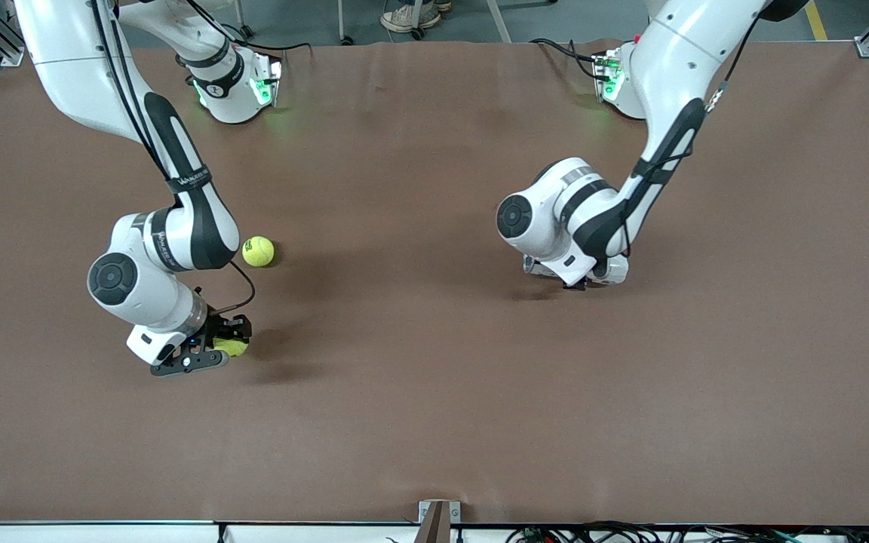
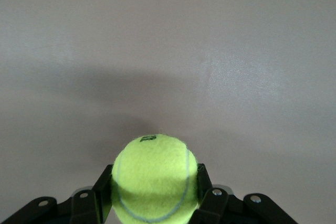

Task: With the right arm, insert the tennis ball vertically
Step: 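Lift the can with the left gripper, opening toward the right gripper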

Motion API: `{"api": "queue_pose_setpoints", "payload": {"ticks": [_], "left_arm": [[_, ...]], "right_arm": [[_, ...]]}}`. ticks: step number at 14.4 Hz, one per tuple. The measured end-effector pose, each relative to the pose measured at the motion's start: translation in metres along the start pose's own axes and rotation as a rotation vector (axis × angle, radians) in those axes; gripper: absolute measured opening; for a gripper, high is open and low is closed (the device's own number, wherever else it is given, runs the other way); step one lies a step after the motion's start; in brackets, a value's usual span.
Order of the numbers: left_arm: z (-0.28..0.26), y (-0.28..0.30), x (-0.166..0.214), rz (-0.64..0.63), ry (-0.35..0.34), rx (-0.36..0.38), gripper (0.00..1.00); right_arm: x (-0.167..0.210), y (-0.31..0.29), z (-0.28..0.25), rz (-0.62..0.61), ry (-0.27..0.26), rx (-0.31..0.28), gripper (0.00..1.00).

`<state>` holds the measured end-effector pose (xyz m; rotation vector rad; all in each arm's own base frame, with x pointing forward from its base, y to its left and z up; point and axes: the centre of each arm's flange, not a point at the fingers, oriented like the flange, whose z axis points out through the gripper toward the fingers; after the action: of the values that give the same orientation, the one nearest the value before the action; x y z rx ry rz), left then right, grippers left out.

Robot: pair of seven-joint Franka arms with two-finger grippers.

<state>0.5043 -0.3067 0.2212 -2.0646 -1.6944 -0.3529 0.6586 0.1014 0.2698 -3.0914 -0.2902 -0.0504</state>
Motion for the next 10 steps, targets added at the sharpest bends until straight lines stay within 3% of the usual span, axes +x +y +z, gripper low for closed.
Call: {"api": "queue_pose_setpoints", "payload": {"ticks": [6,10], "left_arm": [[-0.092,0.024,0.082,0.026,-0.393,-0.097,0.74],[-0.118,0.046,0.066,0.024,-0.585,-0.121,0.72]], "right_arm": [[0.008,0.000,-0.017,-0.001,-0.016,0.004,0.64],[0.008,0.001,-0.018,-0.001,-0.014,0.003,0.64]]}}
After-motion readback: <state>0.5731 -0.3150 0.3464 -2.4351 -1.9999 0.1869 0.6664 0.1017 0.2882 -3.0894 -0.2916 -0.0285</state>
